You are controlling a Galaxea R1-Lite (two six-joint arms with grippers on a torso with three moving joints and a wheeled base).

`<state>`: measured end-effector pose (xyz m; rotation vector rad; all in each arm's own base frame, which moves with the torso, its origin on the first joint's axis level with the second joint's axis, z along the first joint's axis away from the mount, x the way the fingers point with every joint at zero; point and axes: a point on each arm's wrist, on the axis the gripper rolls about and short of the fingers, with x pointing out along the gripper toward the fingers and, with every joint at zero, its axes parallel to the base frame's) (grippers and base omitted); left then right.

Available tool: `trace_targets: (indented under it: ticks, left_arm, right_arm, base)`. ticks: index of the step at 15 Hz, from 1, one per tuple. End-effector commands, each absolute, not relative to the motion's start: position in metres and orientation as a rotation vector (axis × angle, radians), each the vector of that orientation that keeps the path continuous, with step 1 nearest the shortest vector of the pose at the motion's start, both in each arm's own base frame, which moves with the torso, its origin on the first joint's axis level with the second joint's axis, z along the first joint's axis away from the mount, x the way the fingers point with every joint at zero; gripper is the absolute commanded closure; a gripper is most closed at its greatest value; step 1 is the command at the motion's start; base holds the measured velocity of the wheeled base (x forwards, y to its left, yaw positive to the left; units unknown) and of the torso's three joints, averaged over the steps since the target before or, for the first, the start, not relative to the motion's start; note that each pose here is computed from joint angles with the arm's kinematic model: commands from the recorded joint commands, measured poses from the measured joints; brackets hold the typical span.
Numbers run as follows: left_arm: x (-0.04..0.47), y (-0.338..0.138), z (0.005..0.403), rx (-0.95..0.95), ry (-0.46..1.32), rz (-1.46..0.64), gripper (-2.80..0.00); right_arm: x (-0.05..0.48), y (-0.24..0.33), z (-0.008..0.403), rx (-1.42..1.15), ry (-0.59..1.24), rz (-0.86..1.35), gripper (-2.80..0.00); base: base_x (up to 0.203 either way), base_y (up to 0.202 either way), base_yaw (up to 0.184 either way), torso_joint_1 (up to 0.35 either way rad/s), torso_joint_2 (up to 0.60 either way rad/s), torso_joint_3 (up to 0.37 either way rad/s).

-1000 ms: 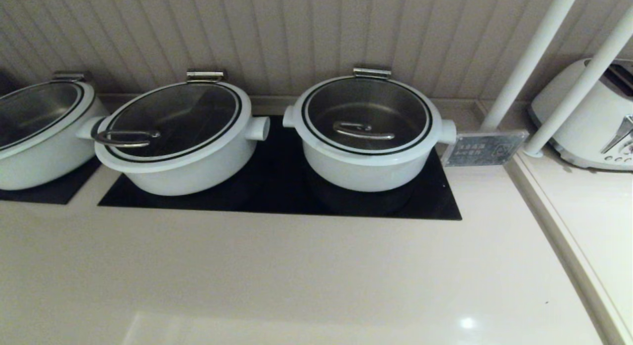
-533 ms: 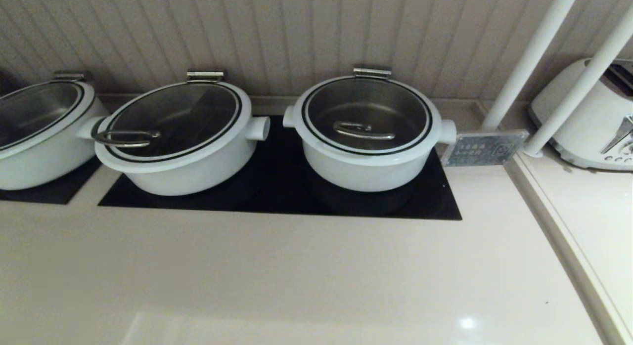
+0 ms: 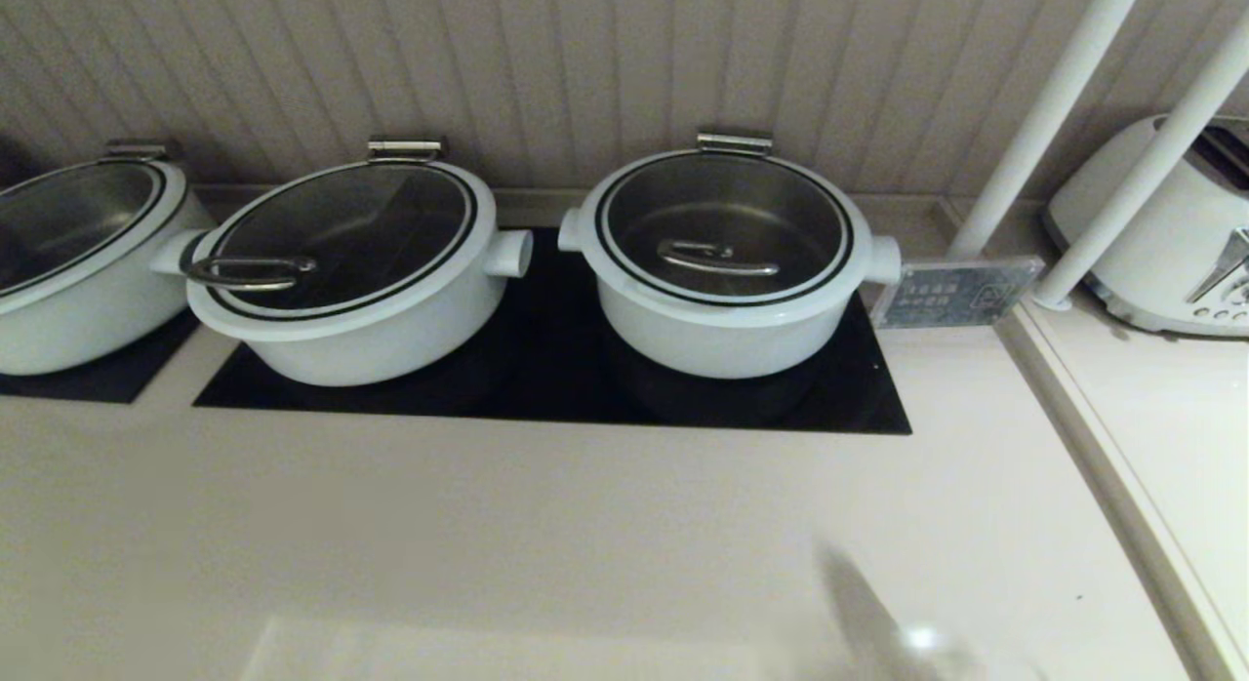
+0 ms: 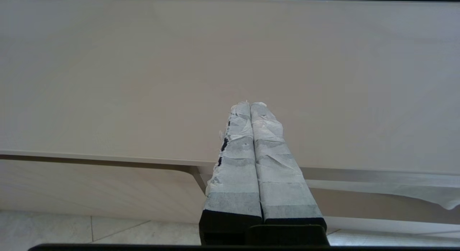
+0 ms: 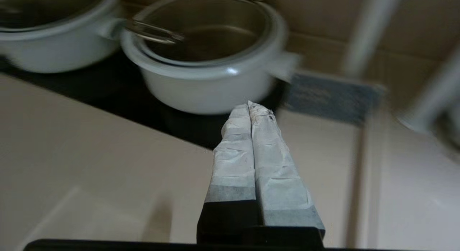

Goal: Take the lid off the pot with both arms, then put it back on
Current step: Open the food pot lid a small opening with the right arm

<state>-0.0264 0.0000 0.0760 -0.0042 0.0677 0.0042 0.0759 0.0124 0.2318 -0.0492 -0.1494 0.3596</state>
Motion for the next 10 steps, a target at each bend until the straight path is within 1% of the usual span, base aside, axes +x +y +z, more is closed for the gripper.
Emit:
trace_targets:
  ticks: [1,3,7,10]
  left_arm:
    - [-0.026,0.000,0.076,-0.005,0.069,0.005,0.00]
    - [-0.026,0.000,0.076,-0.005,0.068,0.005,0.00]
    - [-0.026,0.000,0.076,-0.005,0.067,0.005,0.00]
    - [-0.026,0.000,0.076,-0.005,0.067,0.005,0.00]
  right_arm:
    - [0.120,0.018,0.230,-0.040,-0.061,0.441,0.00]
    - [0.145,0.024,0.230,-0.032,-0.058,0.511,0.00]
    - [0.197,0.044,0.219,-0.030,-0.083,0.598,0.00]
    - [0.225,0.074,0.208,-0.029,-0.137,0.704,0.00]
  base:
    - [0.000,0.000,0.000,0.000,0.00,0.000]
    - [0.000,0.000,0.000,0.000,0.00,0.000]
    - [0.000,0.000,0.000,0.000,0.00,0.000]
    - [0.000,0.000,0.000,0.000,0.00,0.000]
